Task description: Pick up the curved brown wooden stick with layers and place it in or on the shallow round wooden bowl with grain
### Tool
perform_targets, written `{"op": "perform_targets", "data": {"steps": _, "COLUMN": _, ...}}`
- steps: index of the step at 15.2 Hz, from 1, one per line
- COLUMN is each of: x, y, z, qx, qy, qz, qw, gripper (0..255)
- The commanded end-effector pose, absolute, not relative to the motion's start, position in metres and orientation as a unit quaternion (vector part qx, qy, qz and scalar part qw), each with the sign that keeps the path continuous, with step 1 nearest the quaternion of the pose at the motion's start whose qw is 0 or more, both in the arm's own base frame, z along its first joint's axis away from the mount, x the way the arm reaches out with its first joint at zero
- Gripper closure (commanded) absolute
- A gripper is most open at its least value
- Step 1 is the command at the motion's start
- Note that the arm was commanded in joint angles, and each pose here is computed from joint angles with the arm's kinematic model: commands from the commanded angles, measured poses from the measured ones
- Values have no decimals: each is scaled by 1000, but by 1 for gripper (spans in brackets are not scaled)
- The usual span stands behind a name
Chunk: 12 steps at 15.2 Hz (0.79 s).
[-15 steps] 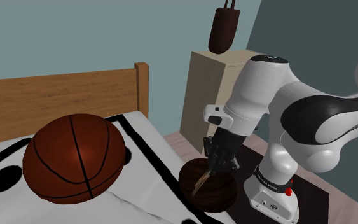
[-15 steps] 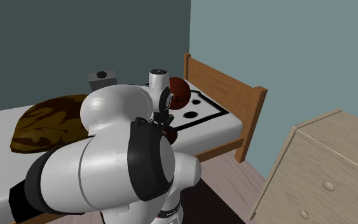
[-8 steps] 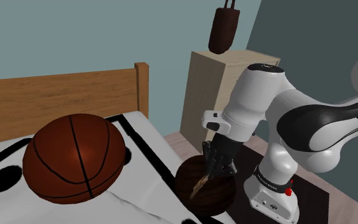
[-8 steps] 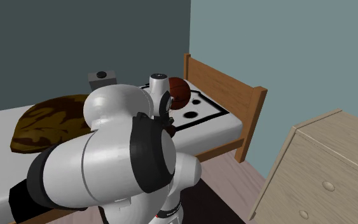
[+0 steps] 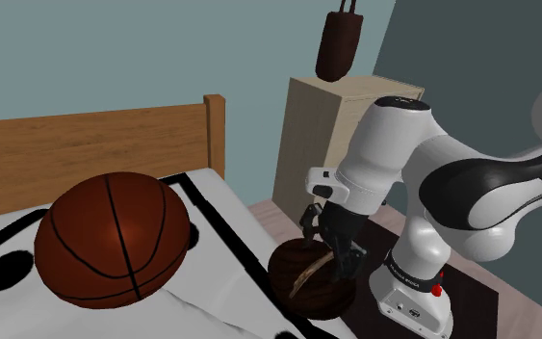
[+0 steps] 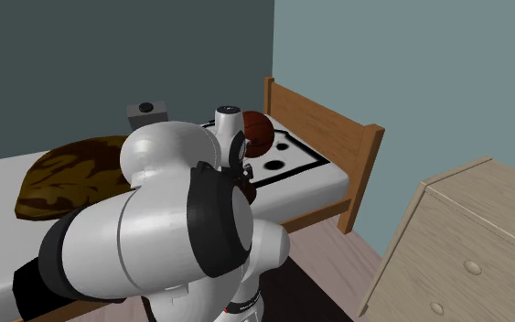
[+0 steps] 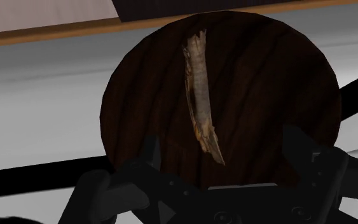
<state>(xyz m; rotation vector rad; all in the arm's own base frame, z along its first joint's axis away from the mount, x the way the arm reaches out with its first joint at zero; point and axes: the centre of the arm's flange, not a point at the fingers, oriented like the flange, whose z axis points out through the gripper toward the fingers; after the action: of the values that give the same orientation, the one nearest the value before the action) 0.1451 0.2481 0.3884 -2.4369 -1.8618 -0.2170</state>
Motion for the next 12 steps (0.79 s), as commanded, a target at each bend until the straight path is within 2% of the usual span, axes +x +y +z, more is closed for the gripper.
{"op": "perform_targets", "data": {"steps": 1, "x": 145, "y": 248, "z": 388, "qx": -792, "qy": -605, "qz": -71, "qw": 34, "gripper": 0}}
{"op": "perform_targets", "data": {"steps": 5, "x": 142, "y": 241, "z": 438, "qx": -792, "qy": -605, "qz": -71, "qw": 34, "gripper": 0}}
{"op": "perform_targets", "data": {"steps": 12, "x": 142, "y": 241, "z": 438, "qx": -792, "qy": -605, "qz": -71, "qw": 34, "gripper": 0}}
